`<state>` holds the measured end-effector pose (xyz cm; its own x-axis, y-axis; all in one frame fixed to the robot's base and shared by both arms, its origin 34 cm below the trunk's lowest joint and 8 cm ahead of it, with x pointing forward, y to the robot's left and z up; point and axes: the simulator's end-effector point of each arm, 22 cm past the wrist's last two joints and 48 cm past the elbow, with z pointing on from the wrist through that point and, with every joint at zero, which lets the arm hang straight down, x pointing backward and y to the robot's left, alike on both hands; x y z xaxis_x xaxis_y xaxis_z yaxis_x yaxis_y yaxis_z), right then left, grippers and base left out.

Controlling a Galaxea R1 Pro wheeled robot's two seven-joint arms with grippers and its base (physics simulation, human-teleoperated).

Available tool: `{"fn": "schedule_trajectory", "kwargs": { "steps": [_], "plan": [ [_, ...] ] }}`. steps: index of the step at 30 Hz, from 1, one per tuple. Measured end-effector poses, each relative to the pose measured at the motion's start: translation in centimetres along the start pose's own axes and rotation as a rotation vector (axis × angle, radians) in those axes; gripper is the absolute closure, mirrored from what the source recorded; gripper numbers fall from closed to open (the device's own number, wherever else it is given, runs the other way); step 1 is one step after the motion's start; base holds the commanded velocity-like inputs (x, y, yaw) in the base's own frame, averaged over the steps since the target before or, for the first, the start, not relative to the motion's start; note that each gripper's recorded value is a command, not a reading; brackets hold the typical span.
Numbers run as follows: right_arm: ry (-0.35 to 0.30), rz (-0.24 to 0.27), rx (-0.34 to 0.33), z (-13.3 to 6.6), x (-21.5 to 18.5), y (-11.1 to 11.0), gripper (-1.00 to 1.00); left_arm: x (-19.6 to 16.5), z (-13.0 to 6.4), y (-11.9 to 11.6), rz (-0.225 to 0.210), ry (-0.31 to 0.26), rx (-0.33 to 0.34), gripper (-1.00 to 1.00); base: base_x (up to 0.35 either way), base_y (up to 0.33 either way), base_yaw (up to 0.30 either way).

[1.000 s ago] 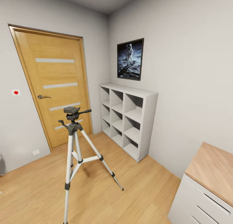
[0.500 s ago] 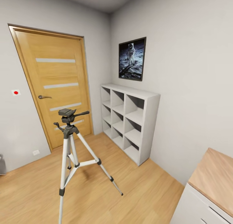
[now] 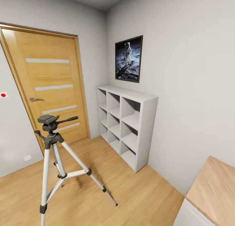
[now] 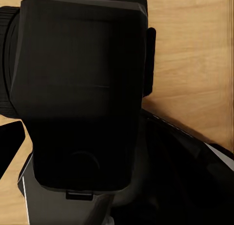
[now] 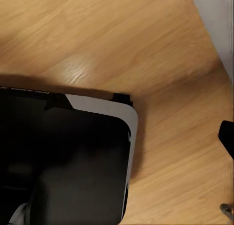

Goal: Attach the digital camera to the camera tripod in the bedroom.

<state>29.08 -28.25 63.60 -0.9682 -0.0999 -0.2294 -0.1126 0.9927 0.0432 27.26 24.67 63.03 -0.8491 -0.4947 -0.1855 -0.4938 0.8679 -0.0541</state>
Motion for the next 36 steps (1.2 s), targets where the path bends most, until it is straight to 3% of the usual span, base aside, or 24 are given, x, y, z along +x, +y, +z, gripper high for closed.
{"fn": "schedule_trajectory", "kwargs": {
  "steps": [12, 21, 36],
  "plan": [
    [0.001, -0.004, -0.007, 0.03, 0.0, 0.36, -1.0, -0.08, 0.01, 0.33, -0.006, -0.001, -0.007, 1.0, 0.242, -0.238, 0.032],
    [0.003, -0.007, -0.002, 0.03, 0.04, 0.17, -1.0, -0.1, 0.02, 0.38, -0.008, -0.001, -0.009, 1.0, 0.199, -0.194, 0.245],
    [0.003, -0.009, -0.001, 0.04, 0.04, 0.15, -1.0, -0.13, 0.03, 0.38, -0.009, -0.002, -0.009, 1.0, 0.013, -0.012, 0.275]
  ]
}}
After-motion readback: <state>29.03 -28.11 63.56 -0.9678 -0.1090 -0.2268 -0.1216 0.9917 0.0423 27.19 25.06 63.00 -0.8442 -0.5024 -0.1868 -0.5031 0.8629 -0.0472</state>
